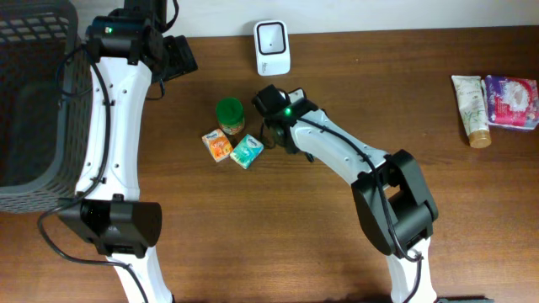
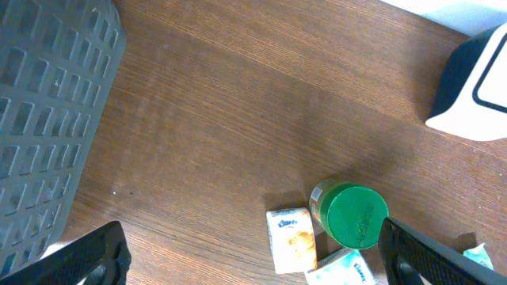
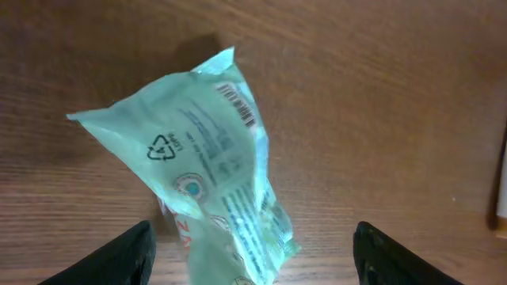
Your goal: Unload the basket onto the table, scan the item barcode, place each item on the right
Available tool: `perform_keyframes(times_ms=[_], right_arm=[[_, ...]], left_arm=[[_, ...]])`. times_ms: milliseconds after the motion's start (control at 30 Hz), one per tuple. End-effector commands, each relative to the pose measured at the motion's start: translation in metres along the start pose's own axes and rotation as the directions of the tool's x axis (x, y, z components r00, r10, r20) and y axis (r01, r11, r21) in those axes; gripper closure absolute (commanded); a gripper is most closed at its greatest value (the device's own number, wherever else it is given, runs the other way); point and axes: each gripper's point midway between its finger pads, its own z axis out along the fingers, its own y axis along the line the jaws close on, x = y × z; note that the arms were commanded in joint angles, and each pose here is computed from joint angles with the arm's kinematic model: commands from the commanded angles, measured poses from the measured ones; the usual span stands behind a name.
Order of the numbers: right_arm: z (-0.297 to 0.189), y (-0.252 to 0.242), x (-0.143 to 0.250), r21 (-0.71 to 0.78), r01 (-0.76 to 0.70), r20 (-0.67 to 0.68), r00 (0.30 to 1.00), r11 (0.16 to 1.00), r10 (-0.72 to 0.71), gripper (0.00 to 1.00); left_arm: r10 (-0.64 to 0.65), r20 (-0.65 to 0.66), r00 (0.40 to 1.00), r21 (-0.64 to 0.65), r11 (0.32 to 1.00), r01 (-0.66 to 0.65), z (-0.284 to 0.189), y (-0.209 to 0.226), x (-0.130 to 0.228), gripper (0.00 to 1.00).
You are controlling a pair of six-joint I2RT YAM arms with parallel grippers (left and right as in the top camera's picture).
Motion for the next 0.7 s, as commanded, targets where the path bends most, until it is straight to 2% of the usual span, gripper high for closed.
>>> perform_keyframes(times_ms=[0,167,200,233,367,433,533,600,667], right_arm=[[0.015,0.011,0.012,-0.025,0.078,-0.012,0.997,0.997,-0.078,0.29],[0.025,0.016,0.024,-0.032,0.085,-0.026,0.996,0.996,-0.086,0.30],[0.026,0.017,0.024,-0.032,0.083,-0.022,0.996,0.996,-0.084,0.34],[0.027,0.017,0.023,-0.033,0.078,-0.018,0.997,0.996,-0.079,0.44],[0.031,0.019,0.025,-0.032,0.081,-0.023,0.996,0.996,-0.082,0.58],[0.029,0.020,0.025,-0.043,0.072,-0.030,0.997,0.996,-0.073,0.69],[0.012,0.025,0.014,-0.139,0.024,-0.042,0.999,0.990,-0.030,0.79],[-0.014,0.020,-0.009,-0.240,-0.016,-0.048,0.999,0.971,0.005,0.94],[-0.037,0.014,-0.026,-0.355,-0.064,-0.068,0.997,0.933,0.042,0.96]], left_arm=[[0.015,-0.008,1.000,-0.001,1.000,-0.015,0.003,-0.002,0.002,0.01],[0.015,-0.008,1.000,-0.001,1.000,-0.015,0.003,-0.002,0.002,0.01],[0.015,-0.008,1.000,-0.001,1.000,-0.015,0.003,-0.002,0.002,0.01],[0.015,-0.008,1.000,-0.001,1.000,-0.015,0.003,-0.002,0.002,0.01],[0.015,-0.008,1.000,-0.001,1.000,-0.015,0.003,-0.002,0.002,0.01],[0.015,-0.008,1.000,-0.001,1.000,-0.015,0.003,-0.002,0.002,0.01],[0.015,-0.008,1.000,-0.001,1.000,-0.015,0.003,-0.002,0.002,0.01],[0.015,-0.008,1.000,-0.001,1.000,-0.015,0.003,-0.002,0.002,0.01],[0.015,-0.008,1.000,-0.001,1.000,-0.015,0.003,-0.002,0.002,0.01]])
